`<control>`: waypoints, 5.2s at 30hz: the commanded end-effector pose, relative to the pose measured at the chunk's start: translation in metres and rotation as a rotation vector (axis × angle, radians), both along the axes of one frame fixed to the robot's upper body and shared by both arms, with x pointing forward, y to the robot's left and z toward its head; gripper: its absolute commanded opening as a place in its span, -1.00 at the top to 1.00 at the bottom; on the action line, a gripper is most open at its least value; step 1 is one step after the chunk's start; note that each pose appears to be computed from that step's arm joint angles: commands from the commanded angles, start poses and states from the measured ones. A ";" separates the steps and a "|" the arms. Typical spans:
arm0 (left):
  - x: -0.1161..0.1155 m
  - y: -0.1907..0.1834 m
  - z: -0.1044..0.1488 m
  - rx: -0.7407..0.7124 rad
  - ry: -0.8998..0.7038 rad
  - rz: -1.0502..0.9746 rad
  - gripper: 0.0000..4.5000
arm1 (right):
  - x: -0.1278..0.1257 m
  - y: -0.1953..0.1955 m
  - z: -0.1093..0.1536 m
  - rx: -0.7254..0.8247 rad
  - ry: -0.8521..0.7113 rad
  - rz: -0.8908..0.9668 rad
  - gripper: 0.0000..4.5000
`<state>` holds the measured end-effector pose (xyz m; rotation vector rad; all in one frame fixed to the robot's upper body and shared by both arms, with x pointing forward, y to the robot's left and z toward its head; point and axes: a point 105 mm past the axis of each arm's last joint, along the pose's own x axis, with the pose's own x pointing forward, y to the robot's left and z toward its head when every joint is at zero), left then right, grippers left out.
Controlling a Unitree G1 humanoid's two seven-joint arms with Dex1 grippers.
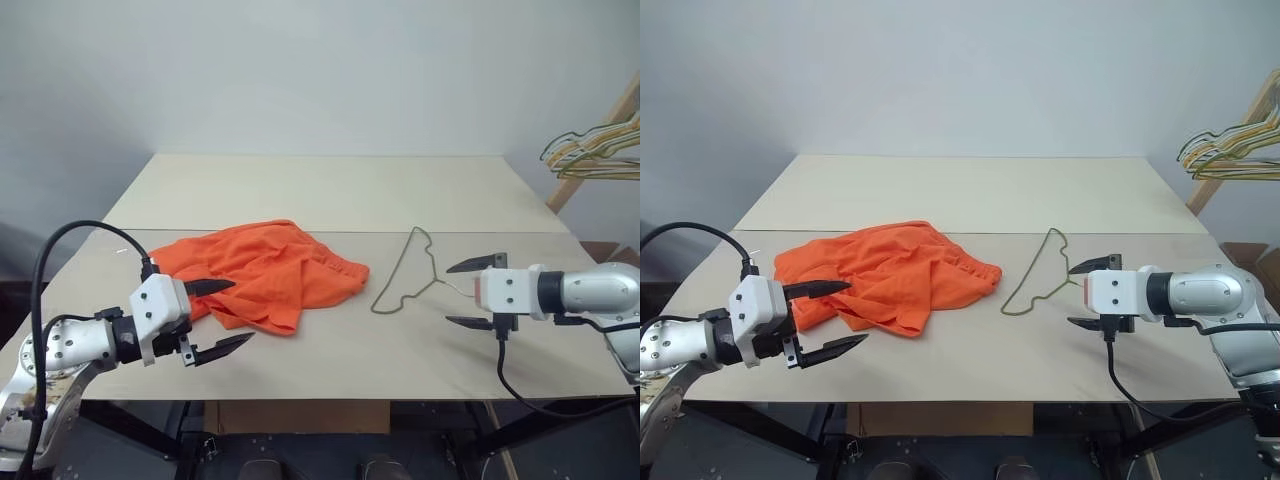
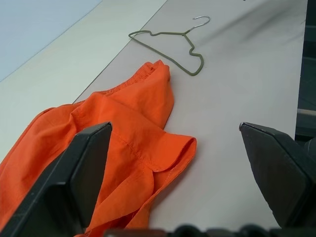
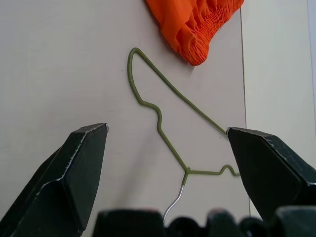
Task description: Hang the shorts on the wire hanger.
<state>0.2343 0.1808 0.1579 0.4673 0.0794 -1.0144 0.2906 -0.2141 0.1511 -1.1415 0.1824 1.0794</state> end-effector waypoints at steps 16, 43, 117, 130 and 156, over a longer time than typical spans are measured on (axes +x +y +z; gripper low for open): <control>-0.008 -0.003 -0.014 0.098 0.050 -0.031 -1.00 | 0.014 0.016 0.025 0.117 -0.098 0.041 -0.98; -0.009 -0.002 -0.030 0.147 0.118 -0.069 -1.00 | 0.111 0.138 -0.054 -0.151 -0.416 0.312 -0.98; 0.018 0.071 -0.079 0.377 0.090 -0.075 0.26 | 0.069 0.152 -0.076 -0.041 -0.286 0.287 1.00; -0.014 0.037 -0.051 0.203 0.167 -0.270 -0.98 | 0.069 0.156 -0.074 -0.030 -0.287 0.287 1.00; -0.009 0.038 -0.114 0.441 0.318 -0.175 0.50 | 0.068 0.158 -0.074 -0.024 -0.274 0.280 1.00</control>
